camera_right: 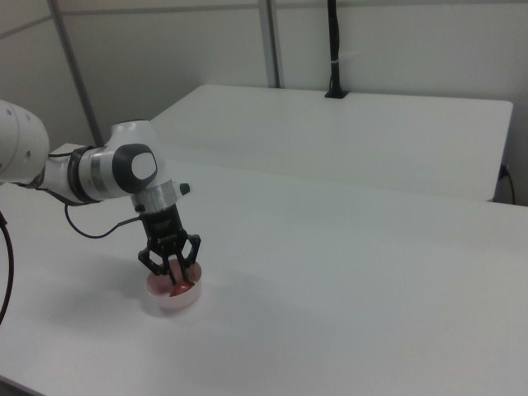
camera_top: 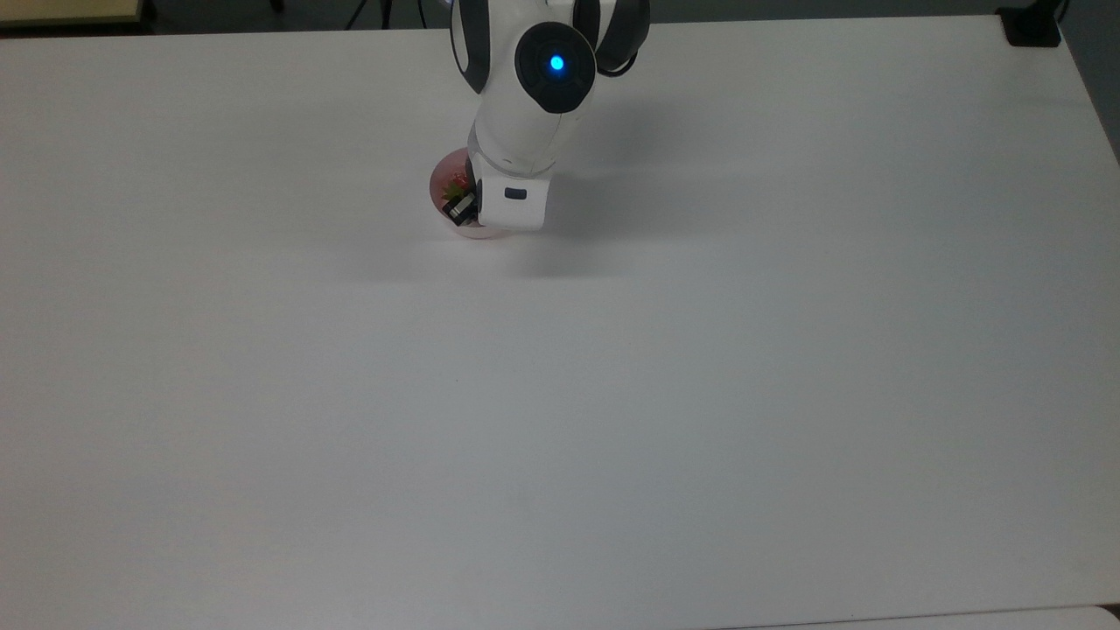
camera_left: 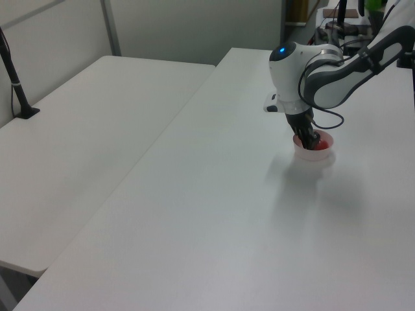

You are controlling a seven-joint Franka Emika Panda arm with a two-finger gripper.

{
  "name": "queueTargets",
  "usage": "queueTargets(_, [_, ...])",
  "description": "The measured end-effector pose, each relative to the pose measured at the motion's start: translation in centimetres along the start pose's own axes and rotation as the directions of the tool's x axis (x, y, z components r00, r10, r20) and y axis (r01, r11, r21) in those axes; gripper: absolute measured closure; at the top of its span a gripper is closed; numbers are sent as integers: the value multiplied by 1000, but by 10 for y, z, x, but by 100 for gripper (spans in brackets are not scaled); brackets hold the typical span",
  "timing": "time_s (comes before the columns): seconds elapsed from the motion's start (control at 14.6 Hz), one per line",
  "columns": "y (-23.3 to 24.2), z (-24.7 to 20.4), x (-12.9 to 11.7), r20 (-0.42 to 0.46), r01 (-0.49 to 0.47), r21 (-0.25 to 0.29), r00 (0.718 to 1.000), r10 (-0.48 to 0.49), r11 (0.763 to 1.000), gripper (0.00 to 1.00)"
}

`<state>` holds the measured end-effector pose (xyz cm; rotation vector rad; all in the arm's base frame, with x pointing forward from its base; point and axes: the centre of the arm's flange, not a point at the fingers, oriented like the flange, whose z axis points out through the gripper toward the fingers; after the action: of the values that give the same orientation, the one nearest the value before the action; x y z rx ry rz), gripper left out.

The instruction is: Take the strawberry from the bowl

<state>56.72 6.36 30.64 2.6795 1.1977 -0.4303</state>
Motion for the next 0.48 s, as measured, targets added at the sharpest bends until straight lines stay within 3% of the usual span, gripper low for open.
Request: queueTargets(0.48, [8,-51,-8,-54,-50,21,997,51,999,83])
